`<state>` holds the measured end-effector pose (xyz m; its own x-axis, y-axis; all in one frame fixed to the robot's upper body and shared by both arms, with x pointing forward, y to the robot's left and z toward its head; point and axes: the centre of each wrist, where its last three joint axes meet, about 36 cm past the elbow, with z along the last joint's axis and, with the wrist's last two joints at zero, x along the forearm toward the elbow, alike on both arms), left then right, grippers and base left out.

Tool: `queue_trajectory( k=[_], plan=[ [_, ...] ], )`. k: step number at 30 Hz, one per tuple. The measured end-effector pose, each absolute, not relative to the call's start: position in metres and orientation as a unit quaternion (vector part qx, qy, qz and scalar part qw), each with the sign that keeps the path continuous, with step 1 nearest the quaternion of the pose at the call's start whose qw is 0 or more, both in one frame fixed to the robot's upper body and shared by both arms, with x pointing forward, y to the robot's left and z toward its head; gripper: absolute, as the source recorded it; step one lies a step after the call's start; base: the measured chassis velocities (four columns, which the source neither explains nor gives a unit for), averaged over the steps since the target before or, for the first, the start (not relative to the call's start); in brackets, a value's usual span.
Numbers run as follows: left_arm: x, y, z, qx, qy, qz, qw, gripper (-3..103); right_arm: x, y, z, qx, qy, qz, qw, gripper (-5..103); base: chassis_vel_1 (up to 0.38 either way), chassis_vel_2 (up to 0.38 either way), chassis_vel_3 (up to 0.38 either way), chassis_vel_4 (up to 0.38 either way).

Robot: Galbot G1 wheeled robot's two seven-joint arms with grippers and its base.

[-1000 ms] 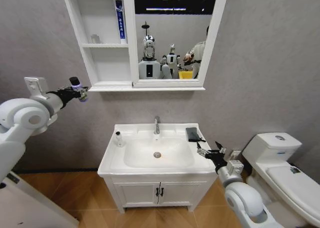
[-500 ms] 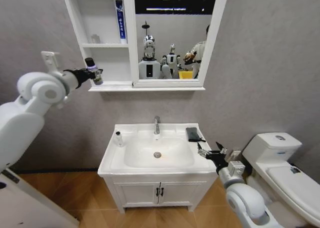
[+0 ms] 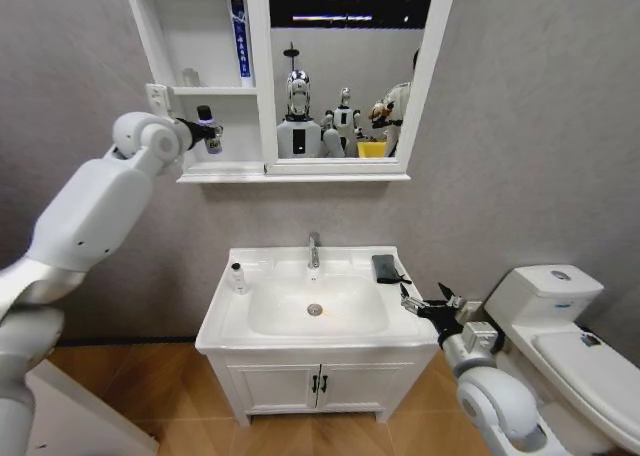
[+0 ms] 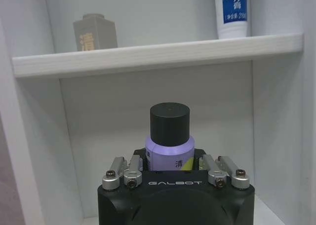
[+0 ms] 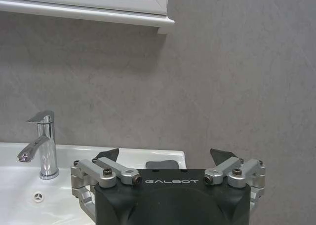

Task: Move facial cleanser and shampoo from washbasin to cabinet, then wipe washbasin with towel.

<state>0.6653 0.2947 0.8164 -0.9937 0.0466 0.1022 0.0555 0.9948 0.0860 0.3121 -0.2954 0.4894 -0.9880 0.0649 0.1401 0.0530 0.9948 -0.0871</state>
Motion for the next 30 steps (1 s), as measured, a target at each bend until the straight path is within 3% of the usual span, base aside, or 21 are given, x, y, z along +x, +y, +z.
queue_trajectory(
  k=[13,30],
  plan=[
    [0.696,0.311,0.806,0.031,-0.995,-0.051,0.075,43,0.316,-0.301,0.488,-0.031,-0.996,0.044,0.068,100,0.000,0.000,0.000,0.000],
    [0.702,0.309,0.800,0.029,-0.994,-0.037,0.098,40,0.321,-0.306,0.484,-0.031,-0.996,0.049,0.067,100,0.000,0.000,0.000,0.000]
  ],
)
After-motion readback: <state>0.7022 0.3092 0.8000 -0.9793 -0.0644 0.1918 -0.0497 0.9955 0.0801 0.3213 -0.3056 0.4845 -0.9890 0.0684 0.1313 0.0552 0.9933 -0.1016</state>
